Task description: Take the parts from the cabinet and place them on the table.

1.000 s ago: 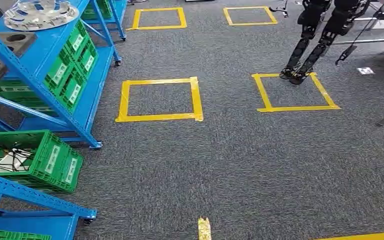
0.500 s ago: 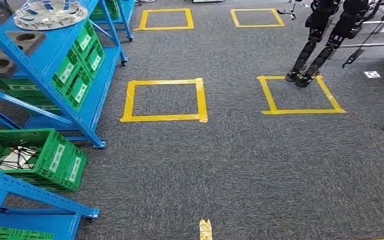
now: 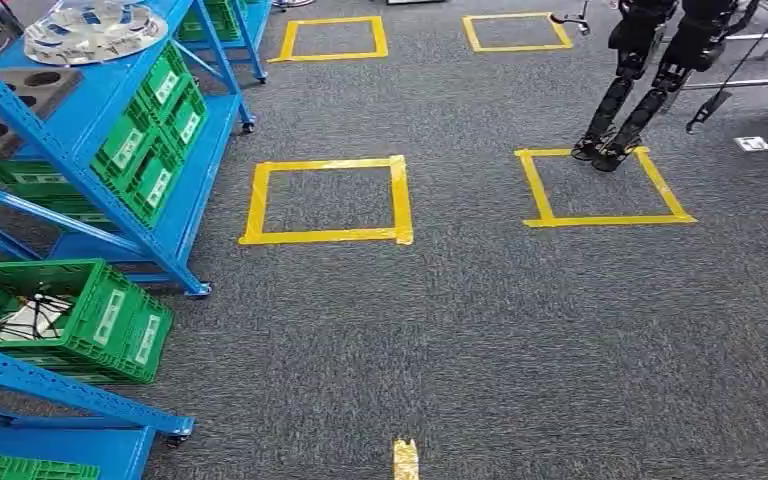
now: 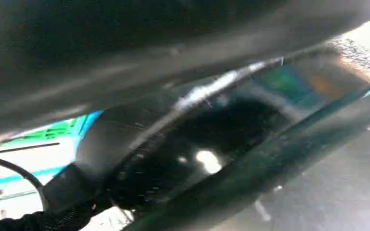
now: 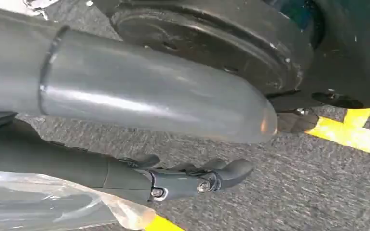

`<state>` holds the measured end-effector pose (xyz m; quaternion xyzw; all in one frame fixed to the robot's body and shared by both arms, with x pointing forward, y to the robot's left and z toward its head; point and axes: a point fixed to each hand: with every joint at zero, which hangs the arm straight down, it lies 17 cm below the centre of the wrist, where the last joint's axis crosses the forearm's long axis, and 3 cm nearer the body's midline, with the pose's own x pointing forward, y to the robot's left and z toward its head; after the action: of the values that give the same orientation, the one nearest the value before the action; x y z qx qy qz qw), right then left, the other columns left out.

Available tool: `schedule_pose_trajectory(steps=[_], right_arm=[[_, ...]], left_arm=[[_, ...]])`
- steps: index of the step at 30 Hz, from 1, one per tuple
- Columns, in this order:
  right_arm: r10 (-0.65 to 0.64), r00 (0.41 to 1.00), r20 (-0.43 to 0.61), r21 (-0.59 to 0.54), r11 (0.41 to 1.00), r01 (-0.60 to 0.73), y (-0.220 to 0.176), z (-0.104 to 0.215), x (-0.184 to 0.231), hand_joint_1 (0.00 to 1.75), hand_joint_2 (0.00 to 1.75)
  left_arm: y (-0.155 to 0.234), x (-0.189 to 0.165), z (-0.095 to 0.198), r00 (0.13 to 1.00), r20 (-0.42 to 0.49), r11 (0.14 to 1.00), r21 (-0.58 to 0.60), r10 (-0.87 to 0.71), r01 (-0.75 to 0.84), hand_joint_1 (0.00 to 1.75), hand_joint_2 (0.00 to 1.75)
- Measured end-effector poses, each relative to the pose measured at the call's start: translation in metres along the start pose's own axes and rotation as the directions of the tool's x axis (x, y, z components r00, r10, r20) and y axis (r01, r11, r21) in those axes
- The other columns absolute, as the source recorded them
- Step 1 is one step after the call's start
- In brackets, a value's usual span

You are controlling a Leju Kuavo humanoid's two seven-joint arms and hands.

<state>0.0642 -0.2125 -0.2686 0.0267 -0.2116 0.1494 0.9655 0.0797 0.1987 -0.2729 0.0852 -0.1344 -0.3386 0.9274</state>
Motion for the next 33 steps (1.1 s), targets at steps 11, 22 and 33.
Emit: schedule_pose_trajectory(steps=[11, 22, 33], right_arm=[[-0.001, 1.000, 0.001, 0.002, 1.000, 0.001, 0.0014, 0.0001, 0.0004, 0.00, 0.00], [-0.001, 1.000, 0.002, 0.000, 1.000, 0.001, -0.0001, -0.0003, 0.0011, 0.00, 0.00], [0.000, 1.000, 0.004, 0.000, 1.000, 0.000, -0.0007, -0.0006, 0.0020, 0.00, 0.00]], left_arm=[[-0.0003, 0.0004, 0.0000, 1.000, 0.000, 1.000, -0.002, 0.000, 0.000, 0.00, 0.00], [0.0006, -0.0004, -0.0002, 1.000, -0.001, 1.000, -0.002, -0.001, 0.001, 0.00, 0.00], [0.0015, 0.0012, -0.0005, 1.000, 0.001, 1.000, -0.001, -0.001, 0.001, 0.00, 0.00]])
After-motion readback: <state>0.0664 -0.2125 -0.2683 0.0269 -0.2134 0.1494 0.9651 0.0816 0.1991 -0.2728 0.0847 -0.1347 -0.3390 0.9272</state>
